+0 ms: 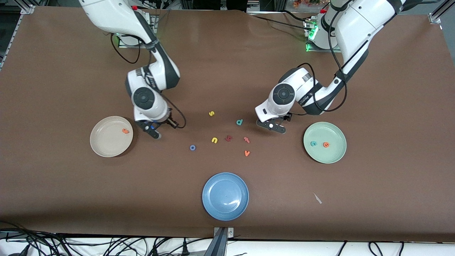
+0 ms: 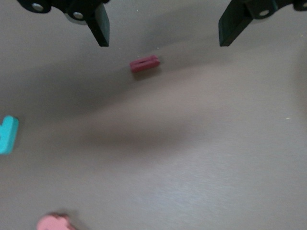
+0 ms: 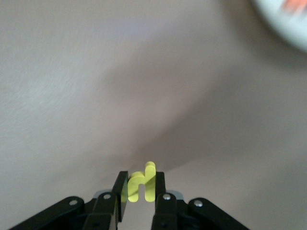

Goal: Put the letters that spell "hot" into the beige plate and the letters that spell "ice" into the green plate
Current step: 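Place the h on the beige plate while the left gripper grasps the bar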

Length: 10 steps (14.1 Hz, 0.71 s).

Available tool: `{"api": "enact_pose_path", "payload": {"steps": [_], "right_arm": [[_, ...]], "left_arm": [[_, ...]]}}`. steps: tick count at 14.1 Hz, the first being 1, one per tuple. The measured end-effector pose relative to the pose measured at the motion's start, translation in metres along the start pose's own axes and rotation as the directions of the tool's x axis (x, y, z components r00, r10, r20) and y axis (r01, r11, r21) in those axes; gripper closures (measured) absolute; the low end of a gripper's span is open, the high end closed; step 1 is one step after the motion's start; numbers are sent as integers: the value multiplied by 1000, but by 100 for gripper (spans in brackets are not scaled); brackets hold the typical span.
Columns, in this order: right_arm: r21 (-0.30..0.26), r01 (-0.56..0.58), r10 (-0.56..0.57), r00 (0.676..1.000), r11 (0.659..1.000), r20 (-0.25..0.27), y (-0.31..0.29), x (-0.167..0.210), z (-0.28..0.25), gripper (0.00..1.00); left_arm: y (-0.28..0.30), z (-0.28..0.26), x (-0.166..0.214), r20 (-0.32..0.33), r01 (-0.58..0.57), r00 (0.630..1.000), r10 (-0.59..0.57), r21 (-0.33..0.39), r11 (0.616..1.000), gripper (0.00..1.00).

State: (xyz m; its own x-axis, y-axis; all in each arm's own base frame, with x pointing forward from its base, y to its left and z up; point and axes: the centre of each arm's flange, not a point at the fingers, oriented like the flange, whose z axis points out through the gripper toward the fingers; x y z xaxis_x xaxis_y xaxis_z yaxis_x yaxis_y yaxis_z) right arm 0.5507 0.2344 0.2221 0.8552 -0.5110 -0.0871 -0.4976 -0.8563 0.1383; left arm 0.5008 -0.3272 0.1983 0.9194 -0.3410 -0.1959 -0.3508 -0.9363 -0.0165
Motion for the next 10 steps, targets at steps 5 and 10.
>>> {"api": "enact_pose_path", "payload": {"steps": [5,10], "right_arm": [[-40,296,-296,955,954,-3,67,60,-23,74],[-73,458,-459,888,886,8,145,113,-20,74]], "left_arm": [[23,0,-5,-9,-251,968,251,13,968,0],[12,-1,1,-36,-446,894,446,10,895,0]]}}
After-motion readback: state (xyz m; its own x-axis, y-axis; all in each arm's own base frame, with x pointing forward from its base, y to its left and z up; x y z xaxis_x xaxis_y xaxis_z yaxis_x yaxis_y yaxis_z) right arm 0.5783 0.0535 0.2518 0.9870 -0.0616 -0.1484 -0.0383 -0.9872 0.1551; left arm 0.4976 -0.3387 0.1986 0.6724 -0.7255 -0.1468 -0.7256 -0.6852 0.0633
